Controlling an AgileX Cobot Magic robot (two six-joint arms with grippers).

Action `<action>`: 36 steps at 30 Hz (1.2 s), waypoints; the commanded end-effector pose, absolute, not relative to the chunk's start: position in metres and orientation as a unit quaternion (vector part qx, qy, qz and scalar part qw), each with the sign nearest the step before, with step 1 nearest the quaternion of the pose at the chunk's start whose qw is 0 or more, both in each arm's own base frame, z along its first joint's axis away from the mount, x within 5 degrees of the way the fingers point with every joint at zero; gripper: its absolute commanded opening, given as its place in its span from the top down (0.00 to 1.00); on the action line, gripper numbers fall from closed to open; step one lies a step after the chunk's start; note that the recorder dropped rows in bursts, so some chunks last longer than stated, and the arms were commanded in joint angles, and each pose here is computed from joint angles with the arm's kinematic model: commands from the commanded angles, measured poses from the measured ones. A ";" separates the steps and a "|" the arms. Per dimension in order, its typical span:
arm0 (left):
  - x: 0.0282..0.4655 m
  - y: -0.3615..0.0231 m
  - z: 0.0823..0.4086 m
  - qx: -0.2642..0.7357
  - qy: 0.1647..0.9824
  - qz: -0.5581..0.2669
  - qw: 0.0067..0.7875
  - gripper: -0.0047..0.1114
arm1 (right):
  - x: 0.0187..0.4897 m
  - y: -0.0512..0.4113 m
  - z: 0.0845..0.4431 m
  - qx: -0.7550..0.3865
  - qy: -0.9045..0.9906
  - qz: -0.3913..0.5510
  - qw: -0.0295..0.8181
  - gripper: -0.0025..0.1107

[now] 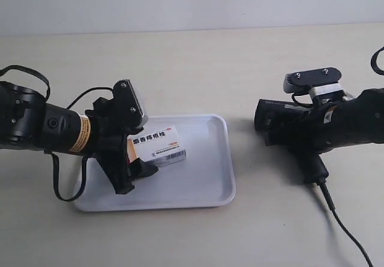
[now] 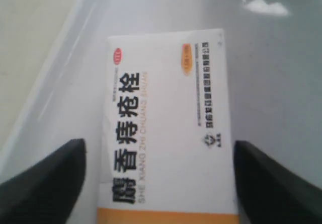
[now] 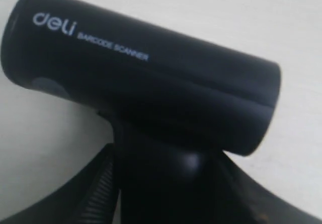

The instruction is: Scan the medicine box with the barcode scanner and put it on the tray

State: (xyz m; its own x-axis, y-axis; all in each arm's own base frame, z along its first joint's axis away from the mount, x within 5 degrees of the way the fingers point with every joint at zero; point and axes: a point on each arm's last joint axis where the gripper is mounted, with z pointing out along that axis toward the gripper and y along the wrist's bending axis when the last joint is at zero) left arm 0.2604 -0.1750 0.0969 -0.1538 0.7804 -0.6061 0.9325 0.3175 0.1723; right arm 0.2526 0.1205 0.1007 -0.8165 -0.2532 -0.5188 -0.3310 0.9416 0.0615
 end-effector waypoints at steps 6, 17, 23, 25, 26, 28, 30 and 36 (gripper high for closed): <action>0.261 -0.169 0.164 0.515 0.753 -0.107 0.396 0.06 | 0.244 0.116 0.141 -0.152 0.946 0.082 0.275 0.15; 0.199 -0.135 0.269 0.375 0.736 -0.174 0.536 0.92 | 0.164 0.080 0.276 -0.151 0.863 0.138 0.461 0.73; 0.149 -0.103 0.275 0.302 0.738 -0.196 0.571 0.94 | 0.105 0.051 0.284 -0.135 0.792 0.171 0.571 0.98; 0.135 -0.093 0.268 0.279 0.743 -0.200 0.574 0.94 | 0.089 0.044 0.284 -0.128 0.772 0.182 0.595 0.98; 0.127 -0.089 0.263 0.274 0.744 -0.204 0.575 0.94 | 0.083 0.041 0.286 -0.127 0.759 0.186 0.611 0.98; 0.113 -0.082 0.254 0.274 0.738 -0.207 0.581 0.94 | 0.071 0.035 0.291 -0.124 0.735 0.193 0.638 0.98; 0.103 -0.078 0.248 0.283 0.727 -0.216 0.587 0.94 | 0.062 0.031 0.296 -0.121 0.715 0.199 0.659 0.98; 0.087 -0.070 0.241 0.284 0.710 -0.218 0.607 0.94 | 0.035 0.019 0.305 -0.111 0.654 0.215 0.716 0.98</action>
State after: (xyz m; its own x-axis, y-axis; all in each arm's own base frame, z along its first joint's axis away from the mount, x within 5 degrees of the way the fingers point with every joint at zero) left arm 0.0897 -0.0720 0.2418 -0.1064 0.1497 -0.9830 0.6709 0.7404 0.0401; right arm 0.0406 0.0212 0.3042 0.0141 0.1463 -0.9891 -0.4529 0.8829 0.1241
